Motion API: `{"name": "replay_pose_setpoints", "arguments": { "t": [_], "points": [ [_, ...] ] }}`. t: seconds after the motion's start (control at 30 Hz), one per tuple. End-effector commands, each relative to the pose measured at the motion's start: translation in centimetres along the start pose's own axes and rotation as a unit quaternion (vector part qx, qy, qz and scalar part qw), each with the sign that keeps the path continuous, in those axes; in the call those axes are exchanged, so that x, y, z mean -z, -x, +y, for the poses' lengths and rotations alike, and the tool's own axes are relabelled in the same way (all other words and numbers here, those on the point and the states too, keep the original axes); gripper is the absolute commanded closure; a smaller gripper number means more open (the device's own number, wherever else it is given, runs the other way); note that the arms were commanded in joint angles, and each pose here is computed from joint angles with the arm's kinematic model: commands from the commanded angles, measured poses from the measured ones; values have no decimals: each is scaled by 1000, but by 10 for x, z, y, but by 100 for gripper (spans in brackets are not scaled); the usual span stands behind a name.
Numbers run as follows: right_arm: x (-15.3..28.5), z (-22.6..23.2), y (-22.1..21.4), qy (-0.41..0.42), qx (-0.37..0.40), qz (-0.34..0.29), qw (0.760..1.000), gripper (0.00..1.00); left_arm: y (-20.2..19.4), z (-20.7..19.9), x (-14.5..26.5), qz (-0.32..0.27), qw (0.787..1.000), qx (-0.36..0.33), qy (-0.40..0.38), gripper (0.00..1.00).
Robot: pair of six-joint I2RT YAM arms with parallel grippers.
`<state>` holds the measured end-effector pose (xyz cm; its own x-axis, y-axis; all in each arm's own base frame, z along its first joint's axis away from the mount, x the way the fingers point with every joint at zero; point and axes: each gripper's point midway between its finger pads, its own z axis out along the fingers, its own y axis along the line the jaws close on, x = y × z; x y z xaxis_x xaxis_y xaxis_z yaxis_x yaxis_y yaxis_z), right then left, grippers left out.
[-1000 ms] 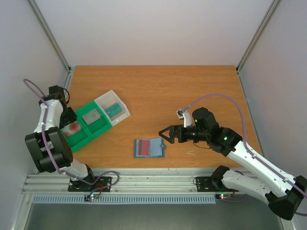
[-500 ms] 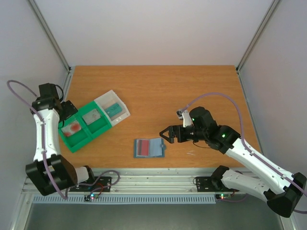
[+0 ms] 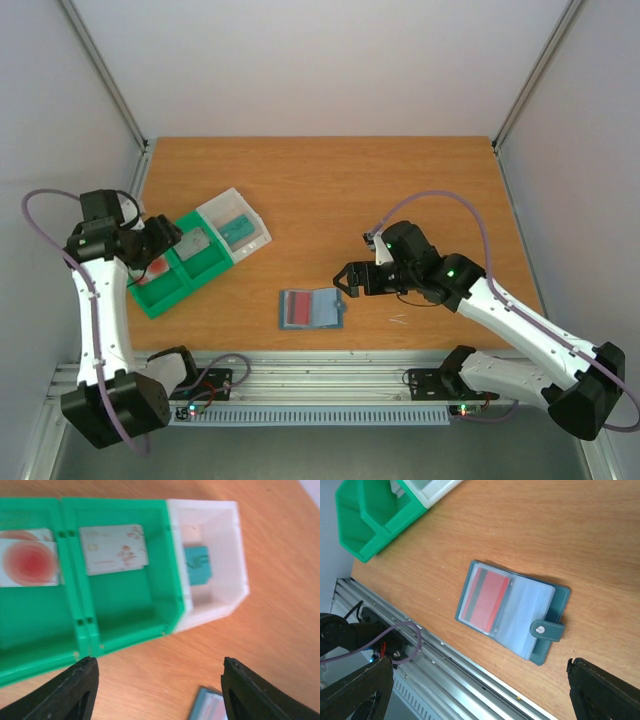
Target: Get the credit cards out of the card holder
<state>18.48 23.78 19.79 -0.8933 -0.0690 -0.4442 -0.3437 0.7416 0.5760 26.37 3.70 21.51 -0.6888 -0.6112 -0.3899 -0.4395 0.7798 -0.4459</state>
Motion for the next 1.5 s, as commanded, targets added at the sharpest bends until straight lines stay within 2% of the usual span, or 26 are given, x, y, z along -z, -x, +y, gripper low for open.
{"name": "replay_pose_setpoints", "arguments": {
  "t": [0.0, 0.17, 0.4, 0.5, 0.7, 0.97, 1.33, 1.47],
  "points": [
    [-5, -3, 3, -9, -6, 7, 1000, 6, -26, -36, 11, 27, 994, -40, -93, 36],
    [-17, -7, -2, -7, -18, 19, 1000, 17, -49, -55, 16, 52, 988, -75, -128, 46],
    [-36, -10, -8, 7, -49, 32, 998, 51, -75, -77, 32, 71, 976, -91, -187, 50],
    [-46, -8, -9, 13, -60, 38, 997, 60, -83, -86, 37, 67, 970, -96, -213, 53],
    [-69, -1, -18, 14, -63, 57, 996, 64, -105, -84, 20, 100, 969, -91, -207, 57],
    [-111, -4, -33, 7, -71, 76, 995, 71, -143, -99, -9, 147, 958, -120, -214, 62],
    [-159, -24, -44, -7, -95, 96, 991, 74, -200, -110, -67, 202, 947, -136, -208, 62],
    [-170, -28, -50, -5, -107, 106, 989, 74, -220, -110, -88, 226, 943, -139, -201, 65]
  ]
}}
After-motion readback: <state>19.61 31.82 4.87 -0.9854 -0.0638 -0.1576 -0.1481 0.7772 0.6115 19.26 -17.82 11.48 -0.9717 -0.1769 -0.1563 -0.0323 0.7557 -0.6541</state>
